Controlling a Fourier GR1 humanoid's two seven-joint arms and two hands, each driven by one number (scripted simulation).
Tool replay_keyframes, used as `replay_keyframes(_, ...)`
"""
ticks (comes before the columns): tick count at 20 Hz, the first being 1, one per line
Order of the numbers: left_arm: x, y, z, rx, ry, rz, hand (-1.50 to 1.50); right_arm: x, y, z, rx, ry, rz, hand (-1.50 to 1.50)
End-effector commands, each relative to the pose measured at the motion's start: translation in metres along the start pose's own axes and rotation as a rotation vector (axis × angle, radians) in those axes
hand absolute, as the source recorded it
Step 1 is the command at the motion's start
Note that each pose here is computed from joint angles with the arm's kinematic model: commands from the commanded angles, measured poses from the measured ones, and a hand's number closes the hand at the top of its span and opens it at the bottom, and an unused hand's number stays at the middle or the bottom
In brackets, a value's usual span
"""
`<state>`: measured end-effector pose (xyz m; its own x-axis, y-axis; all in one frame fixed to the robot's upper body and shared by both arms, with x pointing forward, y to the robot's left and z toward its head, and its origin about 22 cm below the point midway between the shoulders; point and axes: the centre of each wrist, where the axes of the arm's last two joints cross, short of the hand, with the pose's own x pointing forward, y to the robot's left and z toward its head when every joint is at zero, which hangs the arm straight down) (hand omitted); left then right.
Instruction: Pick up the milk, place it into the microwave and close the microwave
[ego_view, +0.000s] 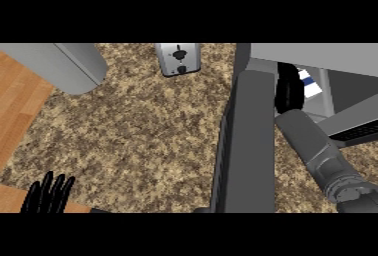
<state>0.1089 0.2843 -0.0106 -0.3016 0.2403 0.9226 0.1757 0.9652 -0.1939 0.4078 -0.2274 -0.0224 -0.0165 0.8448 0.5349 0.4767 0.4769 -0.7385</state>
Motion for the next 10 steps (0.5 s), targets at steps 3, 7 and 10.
replay_keyframes(3,0.004,0.006,-0.006,-0.003,-0.034,-0.028,-1.5,0.019,0.008,-0.001,0.115,-0.042,-0.09,-1.5)
replay_keyframes(7,0.0,0.006,0.002,0.016,-0.018,-0.022,-1.5,0.037,0.018,0.004,0.126,-0.028,-0.244,-1.5)
replay_keyframes(10,-0.004,0.002,0.005,0.013,-0.002,-0.002,-1.5,0.046,0.021,0.003,0.128,-0.035,-0.355,-1.5)
